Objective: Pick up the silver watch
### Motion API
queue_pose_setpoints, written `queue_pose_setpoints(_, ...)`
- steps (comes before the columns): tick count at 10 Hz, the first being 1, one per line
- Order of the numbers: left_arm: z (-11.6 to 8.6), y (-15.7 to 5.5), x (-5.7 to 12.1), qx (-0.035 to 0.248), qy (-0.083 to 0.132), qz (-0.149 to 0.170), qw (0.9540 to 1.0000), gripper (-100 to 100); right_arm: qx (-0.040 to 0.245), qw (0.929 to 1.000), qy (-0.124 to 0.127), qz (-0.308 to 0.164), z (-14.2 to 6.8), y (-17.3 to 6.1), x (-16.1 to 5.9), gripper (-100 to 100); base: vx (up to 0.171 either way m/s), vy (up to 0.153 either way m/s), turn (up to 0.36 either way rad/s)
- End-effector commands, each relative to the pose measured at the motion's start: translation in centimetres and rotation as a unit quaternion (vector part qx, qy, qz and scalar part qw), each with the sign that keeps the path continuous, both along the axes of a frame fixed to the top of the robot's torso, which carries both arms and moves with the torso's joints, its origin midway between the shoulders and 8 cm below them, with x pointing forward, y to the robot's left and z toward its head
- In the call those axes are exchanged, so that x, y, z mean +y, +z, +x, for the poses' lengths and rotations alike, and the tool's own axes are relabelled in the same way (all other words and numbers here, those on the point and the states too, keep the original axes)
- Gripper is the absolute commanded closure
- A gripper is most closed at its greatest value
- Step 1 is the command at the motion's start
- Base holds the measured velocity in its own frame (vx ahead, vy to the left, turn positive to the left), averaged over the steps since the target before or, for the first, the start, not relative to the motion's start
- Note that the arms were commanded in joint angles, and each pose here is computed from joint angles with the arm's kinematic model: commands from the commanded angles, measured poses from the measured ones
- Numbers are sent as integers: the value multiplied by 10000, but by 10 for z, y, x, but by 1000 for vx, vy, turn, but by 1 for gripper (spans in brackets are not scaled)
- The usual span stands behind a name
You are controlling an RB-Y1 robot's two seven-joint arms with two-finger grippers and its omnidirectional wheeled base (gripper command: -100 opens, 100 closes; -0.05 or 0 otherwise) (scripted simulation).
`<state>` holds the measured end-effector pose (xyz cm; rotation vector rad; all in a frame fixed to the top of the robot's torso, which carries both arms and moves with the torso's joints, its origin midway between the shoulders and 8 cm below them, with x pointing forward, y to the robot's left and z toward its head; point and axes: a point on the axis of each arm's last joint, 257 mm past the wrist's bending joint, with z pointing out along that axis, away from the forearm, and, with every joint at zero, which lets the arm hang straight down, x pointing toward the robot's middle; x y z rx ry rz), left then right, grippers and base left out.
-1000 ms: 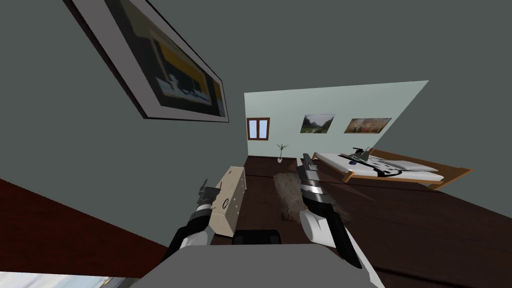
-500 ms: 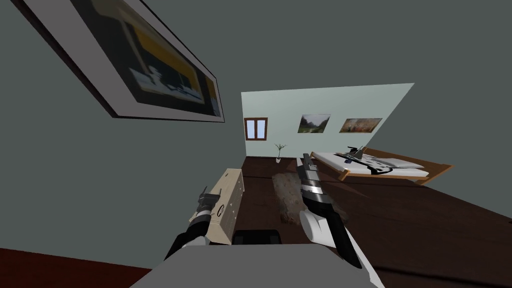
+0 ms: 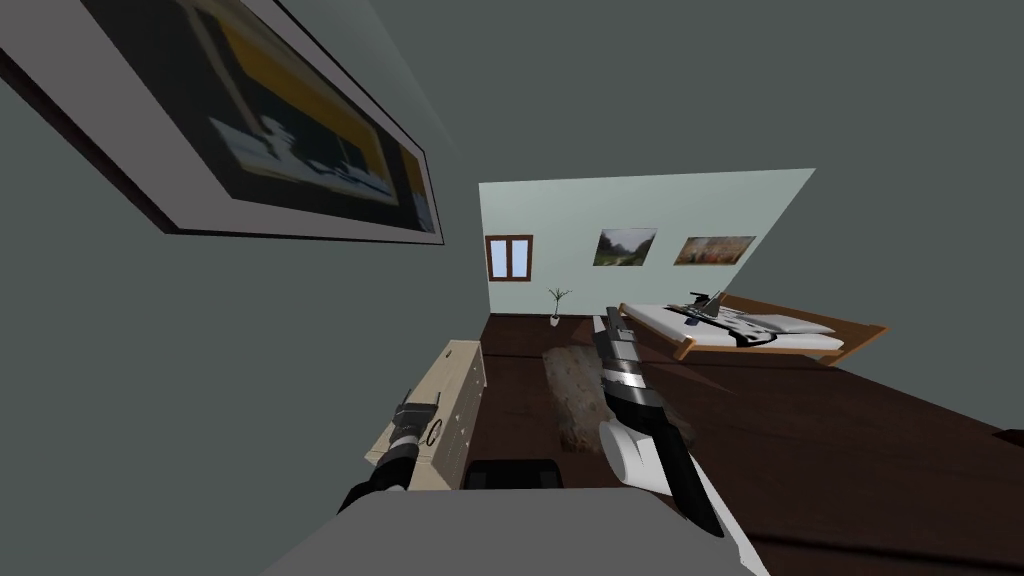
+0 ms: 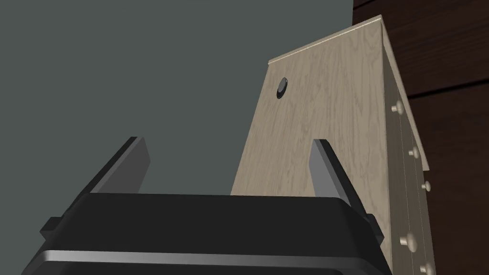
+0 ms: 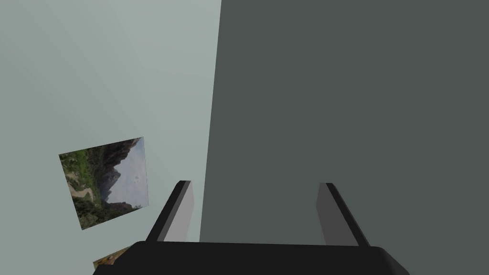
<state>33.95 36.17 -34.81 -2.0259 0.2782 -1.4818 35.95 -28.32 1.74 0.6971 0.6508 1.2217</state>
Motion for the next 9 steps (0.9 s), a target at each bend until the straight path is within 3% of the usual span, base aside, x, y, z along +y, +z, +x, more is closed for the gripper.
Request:
queue_pose_setpoints(1,-13,-23,5,252,105,-229,9994,-100,0,10000,0,0,0,0,0,0,65,1,-45)
queue_pose_setpoints(2,-14,-24,6,244,140,-307,9991,-100,0,10000,0,0,0,0,0,0,58,1,-24)
queue_pose_setpoints(4,-37,-61,12,632,320,-646,9954,-100,0,10000,0,0,0,0,0,0,84,-8,-50)
queue_pose_setpoints(6,-53,-83,15,833,478,-919,9911,-100,0,10000,0,0,0,0,0,0,75,-2,-25)
queue_pose_setpoints(7,-54,-85,15,846,504,-962,9905,-100,0,10000,0,0,0,0,0,0,60,-1,-19)
queue_pose_setpoints(8,-68,-103,17,1025,626,-1154,9860,-100,0,10000,0,0,0,0,0,0,70,-1,-29)
queue_pose_setpoints(9,-68,-103,17,1024,629,-1160,9860,-100,0,10000,0,0,0,0,0,0,51,1,-14)
